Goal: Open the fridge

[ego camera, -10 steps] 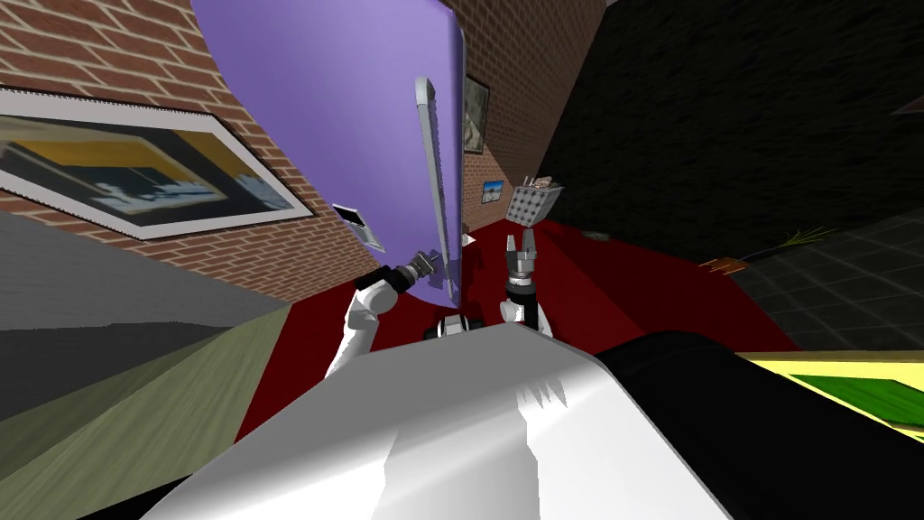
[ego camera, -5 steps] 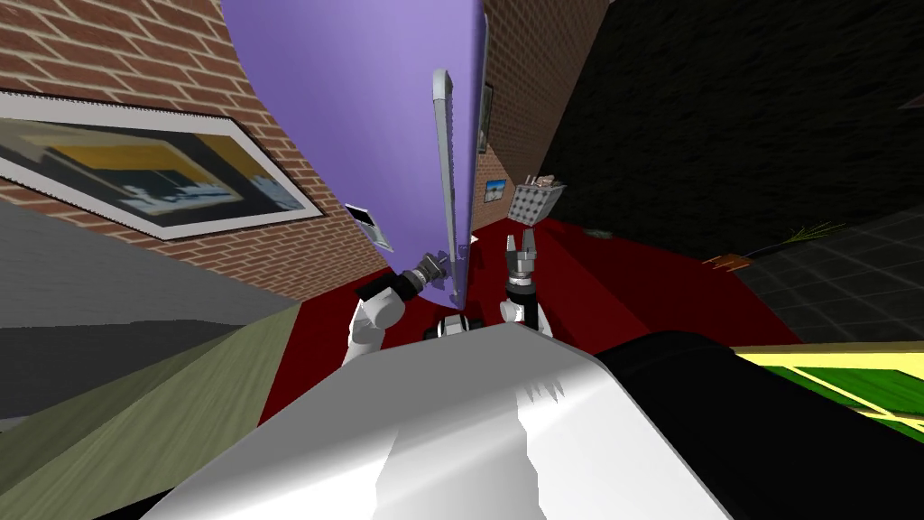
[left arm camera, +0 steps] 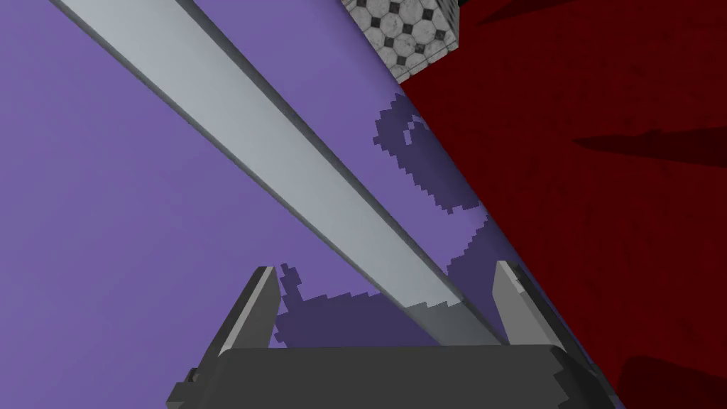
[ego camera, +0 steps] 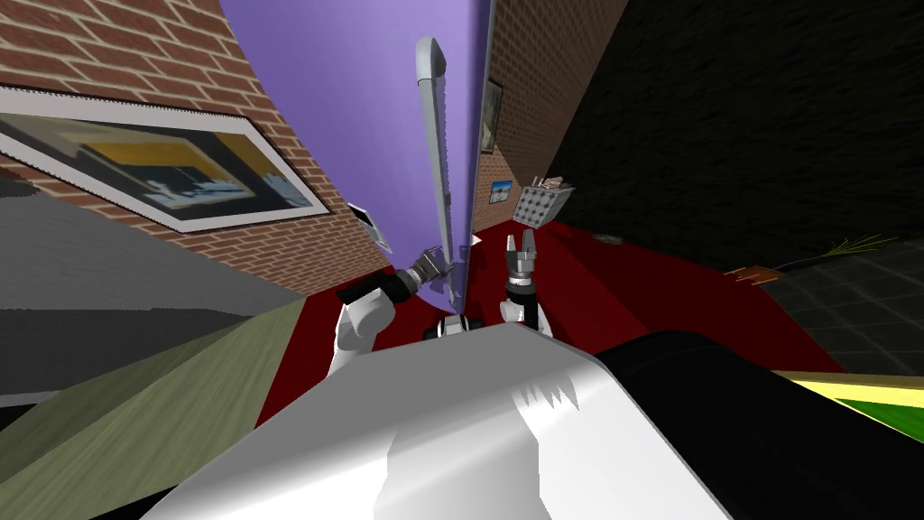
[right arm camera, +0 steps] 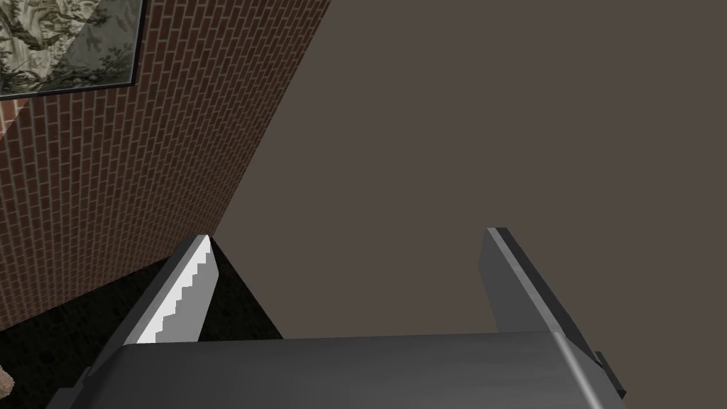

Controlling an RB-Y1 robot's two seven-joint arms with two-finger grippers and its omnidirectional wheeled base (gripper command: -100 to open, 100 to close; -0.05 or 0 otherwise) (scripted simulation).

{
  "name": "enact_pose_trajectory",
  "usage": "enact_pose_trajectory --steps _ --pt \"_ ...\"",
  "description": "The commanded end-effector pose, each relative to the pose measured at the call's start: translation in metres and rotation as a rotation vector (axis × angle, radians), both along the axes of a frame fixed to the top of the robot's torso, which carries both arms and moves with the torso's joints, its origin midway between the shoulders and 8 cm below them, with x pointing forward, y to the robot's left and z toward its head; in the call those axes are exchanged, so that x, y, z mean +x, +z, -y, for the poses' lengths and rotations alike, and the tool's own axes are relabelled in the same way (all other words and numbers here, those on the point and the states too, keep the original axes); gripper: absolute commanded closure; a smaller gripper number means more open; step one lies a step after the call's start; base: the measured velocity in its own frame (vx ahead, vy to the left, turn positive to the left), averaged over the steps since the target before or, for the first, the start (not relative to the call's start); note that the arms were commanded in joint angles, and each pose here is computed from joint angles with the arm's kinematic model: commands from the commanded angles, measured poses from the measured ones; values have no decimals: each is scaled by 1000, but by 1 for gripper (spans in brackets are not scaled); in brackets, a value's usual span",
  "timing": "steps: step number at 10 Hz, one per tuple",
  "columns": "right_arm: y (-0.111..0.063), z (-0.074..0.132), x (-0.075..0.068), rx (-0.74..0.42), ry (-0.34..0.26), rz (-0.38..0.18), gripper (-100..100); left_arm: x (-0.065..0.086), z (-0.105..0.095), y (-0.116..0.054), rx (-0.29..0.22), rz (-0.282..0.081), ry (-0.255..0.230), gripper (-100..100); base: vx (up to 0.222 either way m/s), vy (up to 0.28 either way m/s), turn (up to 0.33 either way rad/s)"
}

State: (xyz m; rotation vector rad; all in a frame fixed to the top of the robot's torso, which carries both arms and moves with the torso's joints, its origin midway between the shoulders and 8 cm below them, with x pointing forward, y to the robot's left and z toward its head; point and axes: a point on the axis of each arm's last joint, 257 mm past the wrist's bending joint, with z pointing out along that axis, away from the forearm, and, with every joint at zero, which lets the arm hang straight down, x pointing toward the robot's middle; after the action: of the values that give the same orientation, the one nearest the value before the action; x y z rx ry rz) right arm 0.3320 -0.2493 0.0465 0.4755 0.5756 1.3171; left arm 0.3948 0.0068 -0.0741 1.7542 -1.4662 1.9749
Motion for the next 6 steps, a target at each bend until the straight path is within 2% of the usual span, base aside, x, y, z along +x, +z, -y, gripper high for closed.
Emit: enact_pose_trajectory --steps 1,4,5,6 --pt "0 0 0 0 0 0 0 -15 1 14 4 -2 -25 -100 55 -38 105" --pt "0 0 0 0 0 0 0 -33 1 28 13 -2 -52 -100 55 -39 95" --pt "0 0 0 0 0 0 0 -28 2 25 13 -3 -46 -100 23 -16 20" --pt "0 0 0 0 0 0 0 -29 1 25 13 -5 -47 0 0 0 0"
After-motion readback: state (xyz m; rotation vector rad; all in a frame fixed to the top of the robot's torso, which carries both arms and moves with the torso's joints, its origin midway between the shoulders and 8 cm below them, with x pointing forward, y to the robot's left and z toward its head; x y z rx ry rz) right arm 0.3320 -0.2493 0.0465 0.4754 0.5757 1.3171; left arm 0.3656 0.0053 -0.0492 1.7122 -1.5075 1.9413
